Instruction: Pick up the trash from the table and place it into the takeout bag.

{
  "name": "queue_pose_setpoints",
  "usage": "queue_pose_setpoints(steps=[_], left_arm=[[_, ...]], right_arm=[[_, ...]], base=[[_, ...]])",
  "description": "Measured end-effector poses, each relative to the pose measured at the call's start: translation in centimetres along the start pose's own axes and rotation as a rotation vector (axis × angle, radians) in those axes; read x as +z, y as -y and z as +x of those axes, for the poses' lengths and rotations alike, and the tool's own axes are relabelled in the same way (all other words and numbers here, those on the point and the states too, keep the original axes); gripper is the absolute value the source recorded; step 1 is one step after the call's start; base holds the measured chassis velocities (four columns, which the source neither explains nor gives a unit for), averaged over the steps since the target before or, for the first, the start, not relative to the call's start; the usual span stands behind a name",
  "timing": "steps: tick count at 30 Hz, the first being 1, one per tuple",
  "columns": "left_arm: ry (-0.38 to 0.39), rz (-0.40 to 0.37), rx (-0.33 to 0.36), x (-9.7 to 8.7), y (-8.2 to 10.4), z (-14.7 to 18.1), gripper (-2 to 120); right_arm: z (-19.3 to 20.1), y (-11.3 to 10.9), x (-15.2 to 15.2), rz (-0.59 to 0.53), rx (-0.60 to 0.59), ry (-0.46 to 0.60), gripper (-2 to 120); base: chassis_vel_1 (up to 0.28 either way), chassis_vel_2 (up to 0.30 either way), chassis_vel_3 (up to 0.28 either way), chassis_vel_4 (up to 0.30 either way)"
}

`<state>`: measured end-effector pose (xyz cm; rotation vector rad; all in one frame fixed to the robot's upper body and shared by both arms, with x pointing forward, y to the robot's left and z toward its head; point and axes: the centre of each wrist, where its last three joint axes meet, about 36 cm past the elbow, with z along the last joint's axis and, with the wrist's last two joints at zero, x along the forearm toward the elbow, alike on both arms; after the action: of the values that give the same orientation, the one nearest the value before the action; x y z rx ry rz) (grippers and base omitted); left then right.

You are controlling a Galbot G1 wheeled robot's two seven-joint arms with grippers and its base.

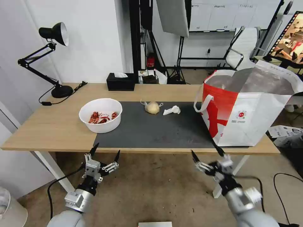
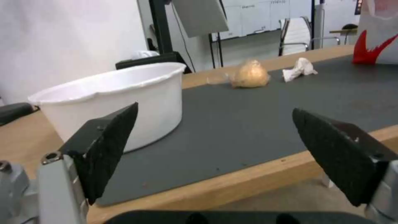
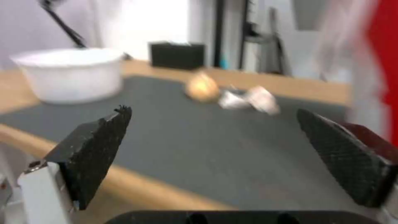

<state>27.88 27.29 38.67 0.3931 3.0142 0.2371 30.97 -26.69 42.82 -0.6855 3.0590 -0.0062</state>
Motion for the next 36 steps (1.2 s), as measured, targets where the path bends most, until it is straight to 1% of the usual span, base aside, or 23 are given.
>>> queue_pose_setpoints(steps=[1,2,4,5,6,7,8,9,10,11,12,13,14,16,17,20,21,24,25,28,30,32,36], left_arm=[[0.0,0.0,0.0,0.0,0.0,0.0,100],[0.001,0.001,0.0,0.0,0.0,-0.1,100],[0.0,0.001,0.0,-0.1,0.1,-0.1,100],[-0.003,0.001,0.001,-0.1,0.0,-0.1,100],[-0.003,0.001,0.001,-0.1,0.0,-0.1,100],[-0.005,0.0,0.001,-0.1,0.1,0.0,100],[-0.006,0.0,0.001,-0.1,0.1,0.0,100],[-0.011,-0.001,0.0,-0.1,0.0,0.0,100],[-0.015,-0.001,-0.001,-0.1,0.0,0.1,100],[-0.015,-0.001,-0.001,-0.1,0.0,0.1,100],[-0.017,-0.002,-0.001,-0.1,-0.1,0.1,100],[-0.024,-0.002,-0.004,0.1,-0.1,0.1,100],[-0.024,-0.002,-0.004,0.1,-0.1,0.1,100],[-0.032,-0.002,-0.005,0.3,-0.2,0.2,100],[-0.032,-0.002,-0.005,0.3,-0.2,0.2,100],[-0.04,-0.002,-0.006,0.6,-0.2,0.2,100],[-0.04,-0.002,-0.006,0.6,-0.2,0.2,100],[-0.044,-0.001,-0.008,0.7,-0.3,0.3,100],[-0.044,-0.001,-0.008,0.7,-0.3,0.3,100],[-0.048,-0.001,-0.01,0.9,-0.3,0.3,100],[-0.049,-0.001,-0.01,0.9,-0.3,0.3,100],[-0.05,0.001,-0.009,1.0,-0.3,0.3,100],[-0.052,0.003,-0.009,1.0,-0.2,0.3,100]], right_arm=[[0.0,0.0,0.0,0.0,0.0,0.0,100],[-1.9,0.7,-0.3,-0.005,-0.042,0.001,100],[-4.2,1.8,-0.3,-0.012,-0.067,-0.004,100],[-6.1,2.6,-0.4,-0.018,-0.068,-0.011,100],[-6.1,2.6,-0.4,-0.018,-0.068,-0.011,100],[-7.7,3.1,-0.5,-0.021,-0.062,-0.014,100],[-7.9,3.1,-0.5,-0.022,-0.061,-0.014,100],[-11.6,3.7,-0.8,-0.014,-0.032,-0.036,100],[-13.2,3.6,-0.9,-0.002,-0.011,-0.059,100],[-13.2,3.6,-0.9,-0.002,-0.011,-0.059,100],[-14.7,3.2,-0.9,0.009,0.015,-0.091,100],[-17.5,2.3,-0.9,0.027,0.082,-0.135,100],[-17.5,2.3,-0.9,0.027,0.082,-0.135,100],[-21.8,1.1,-1.9,0.062,0.218,-0.183,100],[-21.8,1.1,-1.9,0.062,0.218,-0.183,100],[-27.0,-0.8,-4.0,0.032,0.363,-0.263,100],[-27.0,-0.8,-4.0,0.032,0.363,-0.263,100],[-30.3,-1.6,-5.0,0.013,0.451,-0.338,100],[-30.3,-1.6,-5.0,0.013,0.451,-0.338,100],[-32.0,-1.9,-5.5,0.009,0.473,-0.39,100],[-32.5,-2.0,-5.6,0.008,0.479,-0.404,100],[-33.7,-2.1,-5.5,0.0,0.497,-0.443,100],[-34.7,-2.4,-5.4,-0.004,0.512,-0.48,100]], base=[[0.0,0.0,0.0,0.0],[0.0,0.0,0.0,0.0],[0.0,0.0,0.0,0.0],[0.0,0.0,0.0,0.0],[0.0,0.0,0.0,0.0],[0.0,0.0,0.0,0.0],[0.0,0.0,0.0,0.0],[0.0,0.0,0.0,0.0],[0.0,0.0,0.0,0.0],[0.0,0.0,0.0,0.0],[0.0,0.0,0.0,0.0],[0.0,0.0,0.0,0.0],[0.0,0.0,0.0,0.0],[0.0,0.0,0.0,0.0],[0.0,0.0,0.0,0.0],[0.0,0.0,0.0,0.0],[0.0,0.0,0.0,0.0],[0.0,0.0,0.0,0.0],[0.0,0.0,0.0,0.0],[0.0,0.0,0.0,0.0],[0.0,0.0,0.0,0.0],[0.0,0.0,0.0,0.0],[0.0,0.0,0.0,0.0]])
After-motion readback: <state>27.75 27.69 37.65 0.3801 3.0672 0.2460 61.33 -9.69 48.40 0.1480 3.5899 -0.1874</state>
